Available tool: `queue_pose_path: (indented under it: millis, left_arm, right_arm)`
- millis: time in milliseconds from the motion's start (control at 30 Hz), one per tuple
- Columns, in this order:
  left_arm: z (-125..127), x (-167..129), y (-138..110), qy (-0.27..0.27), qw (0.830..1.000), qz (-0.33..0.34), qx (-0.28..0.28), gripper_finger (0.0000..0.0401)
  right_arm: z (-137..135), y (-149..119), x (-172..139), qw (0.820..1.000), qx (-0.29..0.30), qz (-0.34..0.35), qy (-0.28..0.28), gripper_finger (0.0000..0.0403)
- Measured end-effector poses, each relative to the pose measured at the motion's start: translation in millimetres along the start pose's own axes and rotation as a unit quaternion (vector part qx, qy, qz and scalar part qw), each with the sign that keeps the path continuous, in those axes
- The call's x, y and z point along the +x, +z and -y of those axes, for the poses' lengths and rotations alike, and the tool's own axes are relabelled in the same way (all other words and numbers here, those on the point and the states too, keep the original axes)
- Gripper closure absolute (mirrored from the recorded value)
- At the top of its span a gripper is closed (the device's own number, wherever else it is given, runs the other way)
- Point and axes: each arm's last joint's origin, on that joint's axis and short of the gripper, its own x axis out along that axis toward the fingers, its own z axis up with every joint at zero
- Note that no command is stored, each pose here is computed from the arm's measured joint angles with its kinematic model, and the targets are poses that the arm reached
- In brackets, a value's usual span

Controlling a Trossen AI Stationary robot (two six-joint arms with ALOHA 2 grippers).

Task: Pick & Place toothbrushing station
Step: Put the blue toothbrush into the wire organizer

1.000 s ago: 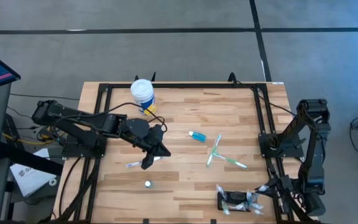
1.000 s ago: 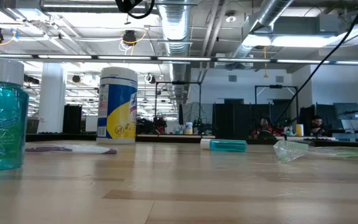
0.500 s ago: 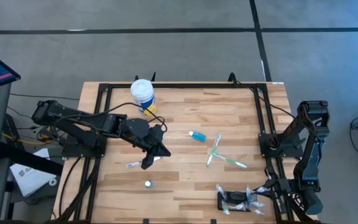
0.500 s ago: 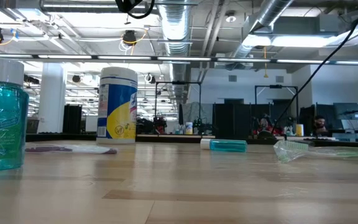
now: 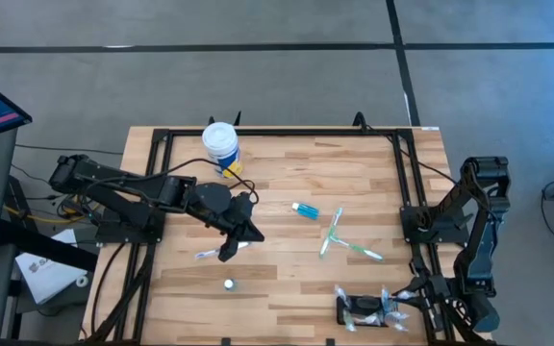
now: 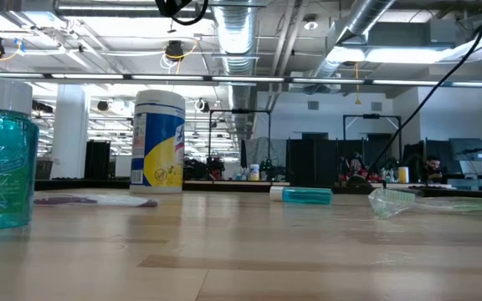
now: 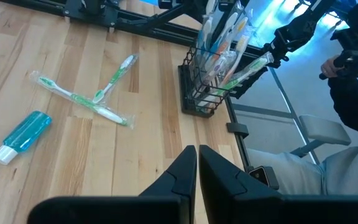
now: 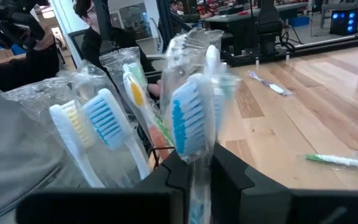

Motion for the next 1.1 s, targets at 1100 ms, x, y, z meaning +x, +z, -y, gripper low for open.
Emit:
queue_pose_path:
  millis: [1100]
  left_arm:
    - [0.0,0.0,-0.1,0.000,1.000,0.000,0.000,0.0389]
  right_arm:
    - [3.4,-4.1,0.3,0.999,0.038,-0.005,0.004,0.0319]
